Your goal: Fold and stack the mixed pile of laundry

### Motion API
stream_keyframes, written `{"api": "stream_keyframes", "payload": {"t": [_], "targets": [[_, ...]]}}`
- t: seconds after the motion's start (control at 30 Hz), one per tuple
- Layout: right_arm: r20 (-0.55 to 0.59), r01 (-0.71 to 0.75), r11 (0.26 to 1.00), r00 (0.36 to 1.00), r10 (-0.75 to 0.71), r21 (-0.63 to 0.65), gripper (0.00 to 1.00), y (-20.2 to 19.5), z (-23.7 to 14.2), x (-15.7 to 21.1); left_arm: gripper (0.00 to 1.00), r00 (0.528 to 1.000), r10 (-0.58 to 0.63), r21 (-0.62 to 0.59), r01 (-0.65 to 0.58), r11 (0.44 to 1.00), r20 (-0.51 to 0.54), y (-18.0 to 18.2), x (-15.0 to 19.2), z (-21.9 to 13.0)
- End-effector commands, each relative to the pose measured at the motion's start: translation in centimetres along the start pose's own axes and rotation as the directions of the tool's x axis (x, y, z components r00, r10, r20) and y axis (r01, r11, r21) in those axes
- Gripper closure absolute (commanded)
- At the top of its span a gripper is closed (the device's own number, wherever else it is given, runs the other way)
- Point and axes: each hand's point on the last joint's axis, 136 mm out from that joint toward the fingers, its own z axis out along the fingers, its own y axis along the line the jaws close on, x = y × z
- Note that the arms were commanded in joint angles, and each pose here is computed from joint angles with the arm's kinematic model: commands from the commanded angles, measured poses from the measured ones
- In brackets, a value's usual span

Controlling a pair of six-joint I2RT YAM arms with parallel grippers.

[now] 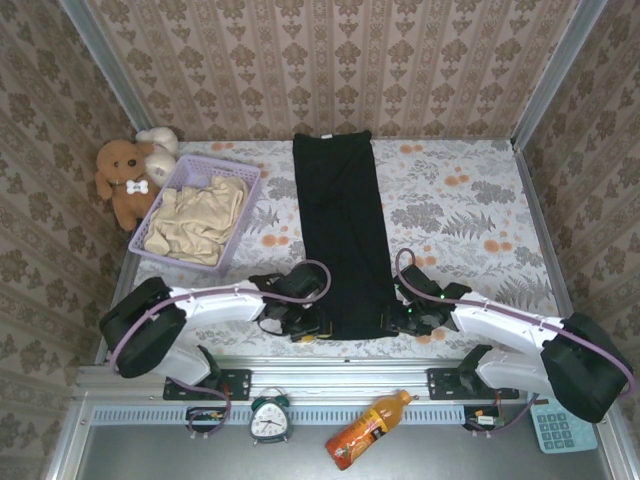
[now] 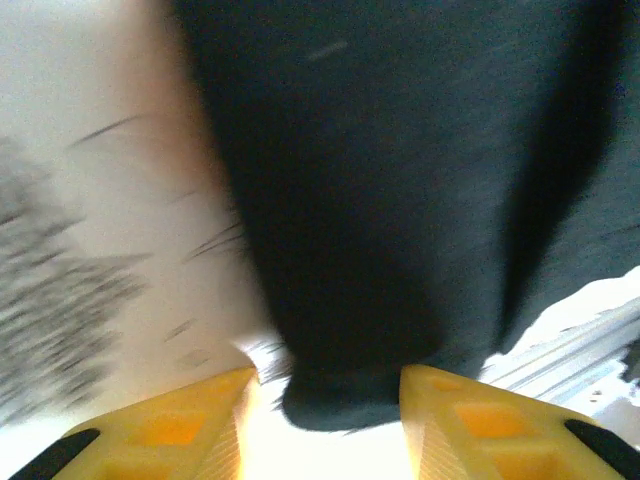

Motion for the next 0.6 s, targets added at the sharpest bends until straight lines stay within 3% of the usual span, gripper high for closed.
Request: {"api": "stream_keyframes", "payload": {"t": [0.0, 0.1, 0.23, 0.33, 0.47, 0.57], "targets": [[-0.008, 0.009, 1.000, 1.000, -0.009, -0.011, 0.64, 0.6, 0.4, -0.1, 0.62, 0.991, 0.129, 0.120, -0.131, 0.984, 0.021, -4.7, -1.3, 0.1], [-0.007, 0.008, 1.000, 1.000, -0.008, 0.001, 0.67, 0.3, 0.3, 0.0, 0.80, 0.991, 0.133, 0.122, -0.132, 0.984, -0.002, -5.1, -1.2, 0.6], [-0.002, 0.008, 1.000, 1.000, -0.008, 0.002, 0.71, 0.1, 0.2, 0.0, 0.87, 0.992, 0.123, 0.108, -0.119, 0.987, -0.030, -4.4, -0.4, 0.7], [0.011, 0.014, 1.000, 1.000, -0.014, 0.004, 0.82, 0.3, -0.2, -0.3, 0.98, 0.993, 0.116, 0.068, -0.113, 0.991, -0.034, -3.1, 0.3, 0.0], [0.050, 0.032, 0.999, 0.998, -0.031, -0.013, 1.00, 1.4, -1.2, -1.4, 1.00, 0.997, 0.082, 0.018, -0.081, 0.997, -0.009, -1.2, 0.7, -1.4], [0.080, 0.044, 0.999, 0.996, -0.041, -0.030, 1.00, 2.5, -1.9, -2.4, 1.00, 0.999, 0.052, 0.018, -0.052, 0.998, 0.014, -0.5, 0.3, -2.3]]}}
